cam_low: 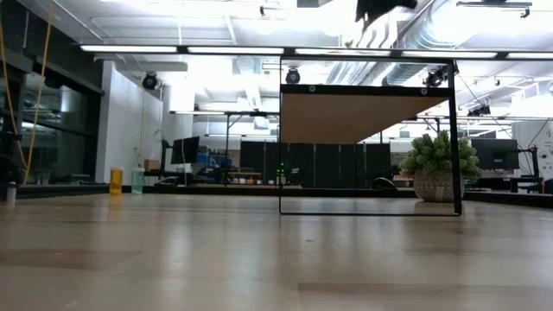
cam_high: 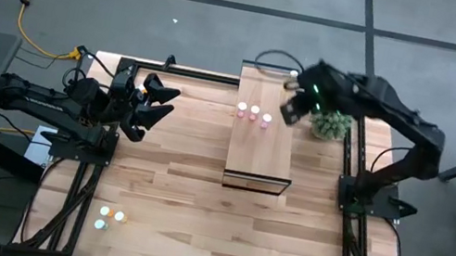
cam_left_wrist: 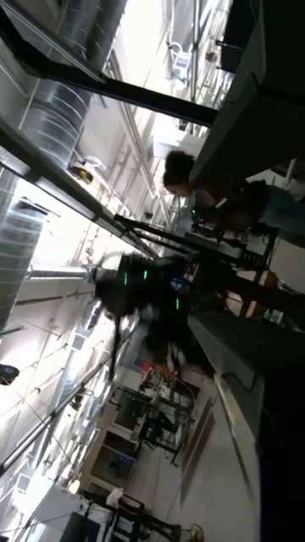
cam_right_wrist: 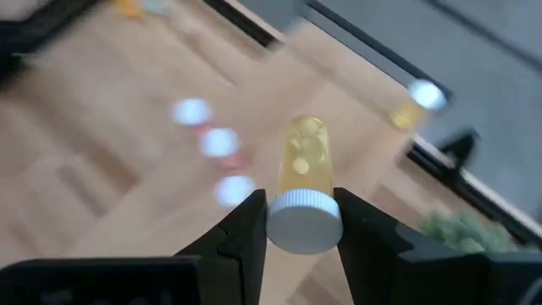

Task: Pick and place medicine bottles onto shelf by color
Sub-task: Put the bottom yellow pill bottle on the shelf aligned with the other yellow pill bottle

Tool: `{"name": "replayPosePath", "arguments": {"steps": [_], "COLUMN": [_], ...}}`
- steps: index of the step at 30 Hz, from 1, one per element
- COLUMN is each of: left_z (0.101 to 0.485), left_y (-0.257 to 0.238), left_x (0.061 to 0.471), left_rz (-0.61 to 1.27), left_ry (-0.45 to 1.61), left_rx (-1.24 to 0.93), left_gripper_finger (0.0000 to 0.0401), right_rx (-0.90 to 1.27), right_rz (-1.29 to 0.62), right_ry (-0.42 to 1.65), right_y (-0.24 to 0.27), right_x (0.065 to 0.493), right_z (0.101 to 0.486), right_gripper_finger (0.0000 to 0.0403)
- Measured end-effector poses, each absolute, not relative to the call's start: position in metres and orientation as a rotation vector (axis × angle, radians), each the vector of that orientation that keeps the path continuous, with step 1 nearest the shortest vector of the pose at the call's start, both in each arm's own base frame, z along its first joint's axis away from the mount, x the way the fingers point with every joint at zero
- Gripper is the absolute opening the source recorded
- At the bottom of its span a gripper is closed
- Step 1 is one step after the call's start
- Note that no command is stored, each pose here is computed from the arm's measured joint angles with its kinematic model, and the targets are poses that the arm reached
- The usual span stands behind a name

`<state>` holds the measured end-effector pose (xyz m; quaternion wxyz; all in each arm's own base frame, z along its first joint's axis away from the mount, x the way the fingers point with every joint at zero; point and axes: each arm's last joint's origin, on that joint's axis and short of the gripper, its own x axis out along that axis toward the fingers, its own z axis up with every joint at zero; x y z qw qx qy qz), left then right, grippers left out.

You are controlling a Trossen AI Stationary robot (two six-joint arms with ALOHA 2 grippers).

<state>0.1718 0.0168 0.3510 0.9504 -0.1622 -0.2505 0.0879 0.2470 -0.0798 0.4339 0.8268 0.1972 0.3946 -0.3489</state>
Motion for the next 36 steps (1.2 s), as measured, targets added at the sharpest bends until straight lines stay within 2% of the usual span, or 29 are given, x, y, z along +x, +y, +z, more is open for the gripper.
{"name": "replayPosePath", "arguments": {"steps": [3,8,12,17,36], "left_z": [0.351,0.350,0.350,0.350,0.350], "left_y": [0.017,0.017,0.017,0.017,0.017], "left_x": [0.172,0.173,0.173,0.173,0.173], "left_rz": [0.179,0.187,0.190,0.184,0.184], "left_ry": [-0.509,-0.504,-0.505,-0.508,-0.509], "left_rx": [-0.336,-0.339,-0.340,-0.363,-0.363], "left_gripper_finger": [0.0247,0.0247,0.0247,0.0247,0.0247], "right_rx": [0.519,0.686,0.733,0.775,0.818], "right_rz": [-0.778,-0.709,-0.731,-0.785,-0.808], "right_ry": [0.893,1.023,1.130,1.192,1.243], "right_y": [-0.113,-0.157,-0.186,-0.214,-0.234], "right_x": [0.253,0.266,0.268,0.265,0.269], "right_z": [0.419,0.388,0.365,0.355,0.334], "right_gripper_finger": [0.0113,0.0113,0.0113,0.0113,0.0113]}}
